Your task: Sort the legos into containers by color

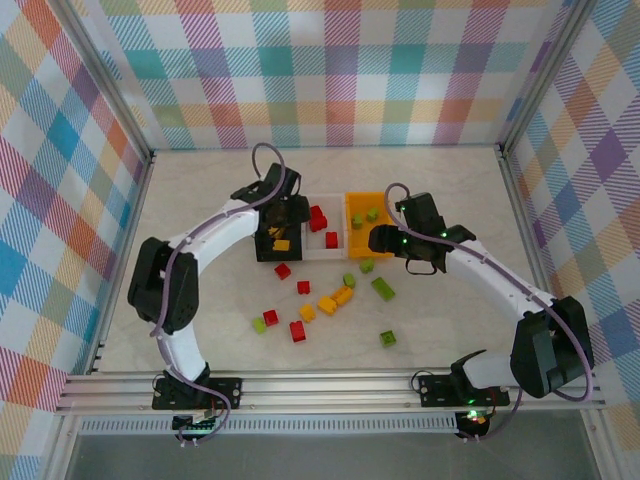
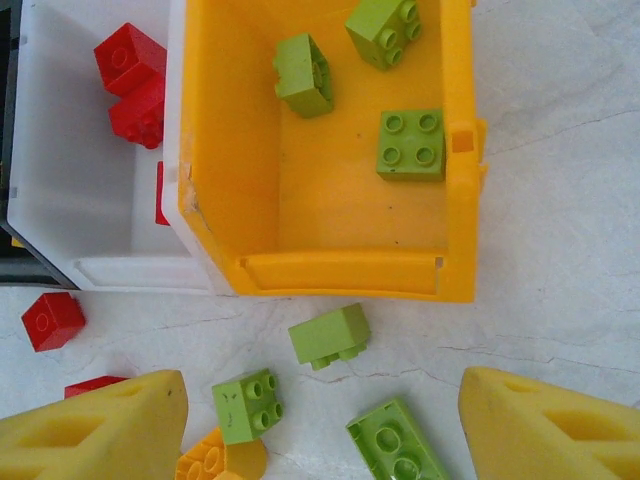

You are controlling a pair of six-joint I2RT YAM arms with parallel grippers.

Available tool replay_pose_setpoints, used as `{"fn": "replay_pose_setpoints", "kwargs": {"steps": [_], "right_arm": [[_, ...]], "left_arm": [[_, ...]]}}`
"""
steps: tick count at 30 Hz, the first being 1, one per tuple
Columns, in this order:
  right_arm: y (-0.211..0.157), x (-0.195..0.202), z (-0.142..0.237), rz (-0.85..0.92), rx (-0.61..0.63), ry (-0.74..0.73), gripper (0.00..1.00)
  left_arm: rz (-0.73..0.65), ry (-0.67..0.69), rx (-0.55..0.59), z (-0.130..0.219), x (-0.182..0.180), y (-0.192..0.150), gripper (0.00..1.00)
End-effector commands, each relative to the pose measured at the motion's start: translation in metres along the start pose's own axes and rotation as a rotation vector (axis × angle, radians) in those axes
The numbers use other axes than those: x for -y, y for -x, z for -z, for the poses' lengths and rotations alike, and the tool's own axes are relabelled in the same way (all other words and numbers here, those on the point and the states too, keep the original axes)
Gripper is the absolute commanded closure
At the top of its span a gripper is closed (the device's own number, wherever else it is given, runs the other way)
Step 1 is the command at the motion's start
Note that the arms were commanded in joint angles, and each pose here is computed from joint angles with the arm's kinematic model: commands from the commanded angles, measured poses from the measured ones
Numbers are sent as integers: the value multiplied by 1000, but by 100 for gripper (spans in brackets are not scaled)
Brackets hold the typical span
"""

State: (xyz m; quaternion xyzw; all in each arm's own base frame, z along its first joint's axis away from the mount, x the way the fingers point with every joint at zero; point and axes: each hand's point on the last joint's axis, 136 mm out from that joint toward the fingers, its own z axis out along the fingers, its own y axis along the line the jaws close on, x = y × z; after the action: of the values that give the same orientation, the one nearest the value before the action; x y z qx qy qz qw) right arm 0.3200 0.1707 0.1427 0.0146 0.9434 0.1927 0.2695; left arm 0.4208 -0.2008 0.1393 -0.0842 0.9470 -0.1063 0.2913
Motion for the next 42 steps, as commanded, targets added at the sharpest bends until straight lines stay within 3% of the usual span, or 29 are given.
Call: {"fn": "replay_pose_setpoints", "kwargs": {"steps": [1, 6, 11, 17, 23, 33, 39, 42], "right_arm": [[-3, -3, 5, -5, 7, 18, 28], [-8, 1, 3, -9, 0, 11, 28], [-12, 3, -1, -16, -7, 11, 27], [-14, 5, -4, -19, -11, 2, 28], [-14, 5, -4, -23, -9, 1, 28], [-14, 6, 0, -17, -5, -3, 28], [-14, 7, 0, -10, -1, -9, 28], [-14, 7, -1, -13, -1, -9, 28]], "left_arm": [[-44, -108, 27, 49, 23, -7, 19], [-159, -178, -59, 68, 35, -79, 19], [-323, -224, -216, 68, 42, -170, 18], [-521, -252, -311, 69, 50, -235, 15], [-603, -237, -318, 56, 54, -248, 13], [-685, -106, -317, 22, 48, -248, 21], [-697, -76, -317, 15, 45, -250, 31], [-696, -80, -307, 14, 44, -249, 42]]}}
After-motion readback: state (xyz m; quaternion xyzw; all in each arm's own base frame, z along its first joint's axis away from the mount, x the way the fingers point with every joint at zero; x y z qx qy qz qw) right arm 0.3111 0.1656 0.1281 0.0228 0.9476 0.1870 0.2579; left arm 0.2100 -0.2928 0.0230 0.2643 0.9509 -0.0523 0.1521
